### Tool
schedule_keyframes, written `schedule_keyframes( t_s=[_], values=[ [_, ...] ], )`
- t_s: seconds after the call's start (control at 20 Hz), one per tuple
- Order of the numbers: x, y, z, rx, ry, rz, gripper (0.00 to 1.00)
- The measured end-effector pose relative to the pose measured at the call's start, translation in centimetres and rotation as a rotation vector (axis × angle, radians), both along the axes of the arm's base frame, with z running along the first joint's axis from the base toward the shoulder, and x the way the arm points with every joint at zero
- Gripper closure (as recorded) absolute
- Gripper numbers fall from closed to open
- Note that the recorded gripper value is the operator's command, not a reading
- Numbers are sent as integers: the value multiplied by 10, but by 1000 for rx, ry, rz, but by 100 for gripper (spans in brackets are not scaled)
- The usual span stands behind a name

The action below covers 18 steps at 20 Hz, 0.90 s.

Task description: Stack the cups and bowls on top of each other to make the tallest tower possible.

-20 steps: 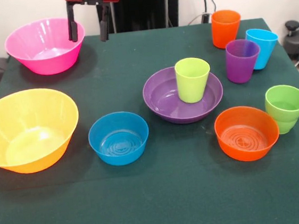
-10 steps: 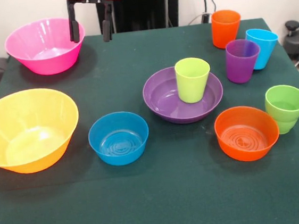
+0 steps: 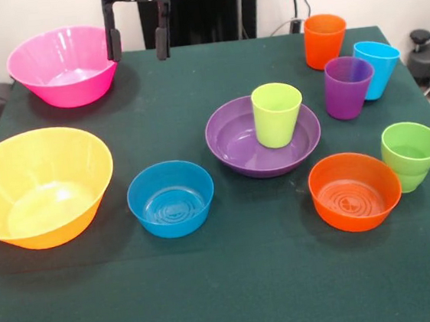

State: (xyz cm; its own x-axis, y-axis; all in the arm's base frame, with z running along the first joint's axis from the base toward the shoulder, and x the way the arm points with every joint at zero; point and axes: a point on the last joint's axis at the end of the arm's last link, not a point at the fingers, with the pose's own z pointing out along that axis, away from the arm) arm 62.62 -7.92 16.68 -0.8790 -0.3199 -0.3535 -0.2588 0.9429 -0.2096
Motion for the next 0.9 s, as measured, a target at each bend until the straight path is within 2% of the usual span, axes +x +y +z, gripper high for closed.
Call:
schedule_keyframes(
  t_s=[0.55, 0.9],
  values=[
    [9, 6, 5, 53, -63, -28, 0],
    [8, 7, -2, 52, -54, -30, 0]
  ],
)
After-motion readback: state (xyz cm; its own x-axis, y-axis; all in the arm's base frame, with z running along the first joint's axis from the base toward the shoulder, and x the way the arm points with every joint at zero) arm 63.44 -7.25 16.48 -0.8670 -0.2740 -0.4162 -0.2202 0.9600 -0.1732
